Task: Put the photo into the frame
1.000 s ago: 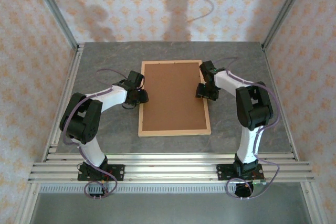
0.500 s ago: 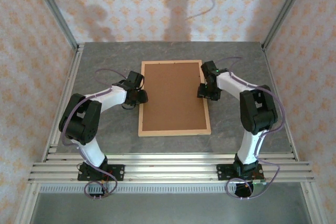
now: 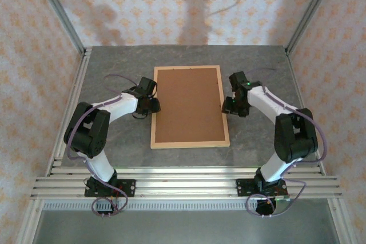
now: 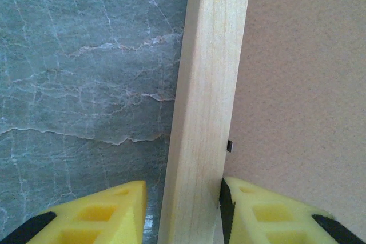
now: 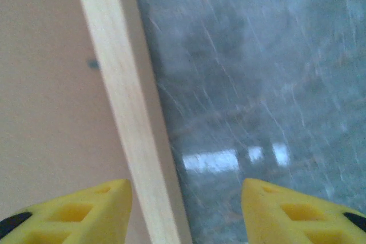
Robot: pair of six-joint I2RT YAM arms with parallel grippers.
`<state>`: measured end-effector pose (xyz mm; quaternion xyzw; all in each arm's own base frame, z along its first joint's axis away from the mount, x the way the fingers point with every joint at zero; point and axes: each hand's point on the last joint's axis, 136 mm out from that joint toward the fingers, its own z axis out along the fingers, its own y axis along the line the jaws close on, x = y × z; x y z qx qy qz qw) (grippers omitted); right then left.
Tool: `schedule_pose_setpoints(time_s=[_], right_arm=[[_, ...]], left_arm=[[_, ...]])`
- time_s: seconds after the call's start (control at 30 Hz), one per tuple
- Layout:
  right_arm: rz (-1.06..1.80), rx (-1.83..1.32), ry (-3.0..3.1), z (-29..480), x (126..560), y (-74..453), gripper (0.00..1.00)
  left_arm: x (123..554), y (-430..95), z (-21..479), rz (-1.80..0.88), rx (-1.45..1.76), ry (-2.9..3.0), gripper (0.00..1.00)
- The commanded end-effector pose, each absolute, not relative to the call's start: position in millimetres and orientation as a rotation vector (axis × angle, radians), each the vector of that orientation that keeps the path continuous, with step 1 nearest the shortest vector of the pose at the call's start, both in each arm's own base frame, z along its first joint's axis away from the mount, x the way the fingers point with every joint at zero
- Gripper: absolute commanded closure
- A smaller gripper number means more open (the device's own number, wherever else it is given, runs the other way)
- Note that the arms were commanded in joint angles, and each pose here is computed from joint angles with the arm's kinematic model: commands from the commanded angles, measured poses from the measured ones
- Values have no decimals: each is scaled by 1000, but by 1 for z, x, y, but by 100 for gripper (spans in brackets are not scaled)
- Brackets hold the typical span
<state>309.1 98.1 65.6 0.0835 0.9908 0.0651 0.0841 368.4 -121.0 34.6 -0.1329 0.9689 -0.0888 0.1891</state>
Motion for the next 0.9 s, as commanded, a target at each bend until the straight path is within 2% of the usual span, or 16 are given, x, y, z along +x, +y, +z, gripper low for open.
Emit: schedule_pose_setpoints(time_s=[0.0,0.1,0.47,0.87], right_arm=[[171,287,3005,64,280,91,47],[205,307,3021,61,265,91,47],[272,288,3099,50,222,104,48],[218,302,3032,46,235,102,48]], left_arm=[[356,-112,30,-174,-355,2780,64],[355,-113,28,-181,-349,2787,72],[357,-113,23,-175,-366,2788,72],[357,-114,22,-184,-372,2790,72]])
